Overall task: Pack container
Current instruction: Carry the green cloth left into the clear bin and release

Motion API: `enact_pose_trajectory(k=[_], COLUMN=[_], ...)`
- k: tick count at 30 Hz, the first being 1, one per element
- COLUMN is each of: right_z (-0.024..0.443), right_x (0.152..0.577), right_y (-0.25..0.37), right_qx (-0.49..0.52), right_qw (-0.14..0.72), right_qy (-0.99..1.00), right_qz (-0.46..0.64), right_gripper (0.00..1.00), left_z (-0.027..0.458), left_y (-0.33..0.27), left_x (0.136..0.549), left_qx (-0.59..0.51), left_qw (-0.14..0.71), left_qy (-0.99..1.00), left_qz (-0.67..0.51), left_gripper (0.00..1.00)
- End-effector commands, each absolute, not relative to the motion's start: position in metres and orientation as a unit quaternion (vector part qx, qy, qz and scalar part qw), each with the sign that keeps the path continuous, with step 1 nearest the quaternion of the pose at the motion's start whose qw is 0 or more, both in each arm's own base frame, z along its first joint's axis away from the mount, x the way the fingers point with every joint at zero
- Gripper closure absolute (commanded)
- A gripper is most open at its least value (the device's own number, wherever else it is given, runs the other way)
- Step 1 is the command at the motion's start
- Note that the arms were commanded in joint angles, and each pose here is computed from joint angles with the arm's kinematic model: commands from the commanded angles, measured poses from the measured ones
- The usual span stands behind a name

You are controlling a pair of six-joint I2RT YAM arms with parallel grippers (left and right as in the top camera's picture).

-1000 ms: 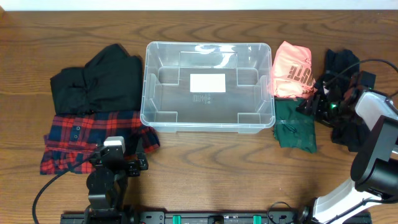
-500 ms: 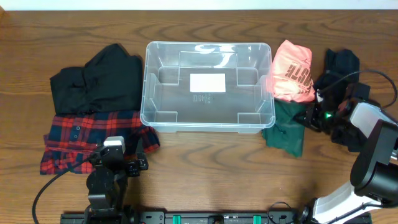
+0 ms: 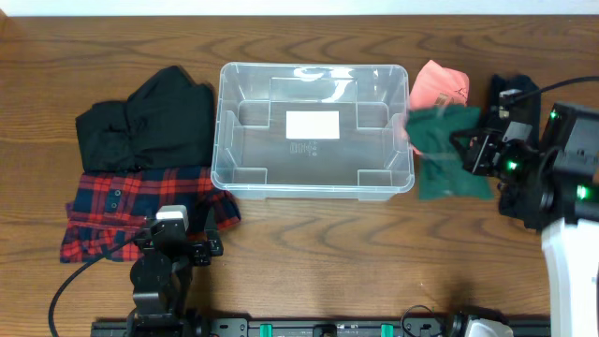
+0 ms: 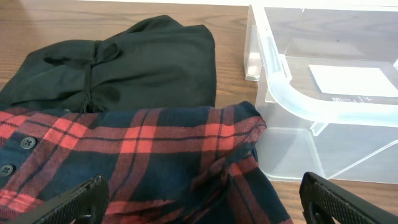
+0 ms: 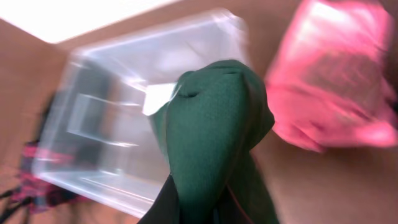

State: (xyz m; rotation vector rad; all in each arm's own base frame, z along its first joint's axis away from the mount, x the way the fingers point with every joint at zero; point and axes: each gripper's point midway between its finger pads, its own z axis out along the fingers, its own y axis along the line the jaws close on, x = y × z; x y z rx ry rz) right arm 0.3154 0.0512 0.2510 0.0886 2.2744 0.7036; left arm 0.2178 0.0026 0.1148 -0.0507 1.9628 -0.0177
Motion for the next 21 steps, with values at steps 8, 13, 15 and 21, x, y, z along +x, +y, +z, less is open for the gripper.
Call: enact_pose_trajectory(k=[8,13,15,21], right_z=[0.318,0.284,0.262,0.200], right_x=[0.321,0.344,0.352,0.378], right_y=[0.190,0.267,0.296,0.345], right_qx=[-0.049,-0.022,0.000,0.088], right_qw=[0.412,0.373,0.345,0.277], right_qy=[0.810,0.814,0.816,0.812], right_qz=[0.414,0.445,0.463,0.506], right_gripper=[0.99,0.99,0.99,0.99], left_z=[0.108,0.108,0.108,0.108], left_y=[0.001,0.001,0.001,0.001], left_x=[0.218,0.218,0.218,0.218], left_qx=[-0.014,-0.014,-0.014,-0.014], left_qw=[0.551,0.551,0.551,0.551], left_qy=[0.834,0.834,0.834,0.834], left_qz=[-0.007,-0.007,-0.007,-0.007], left_gripper=[0.02,0.02,0.02,0.02])
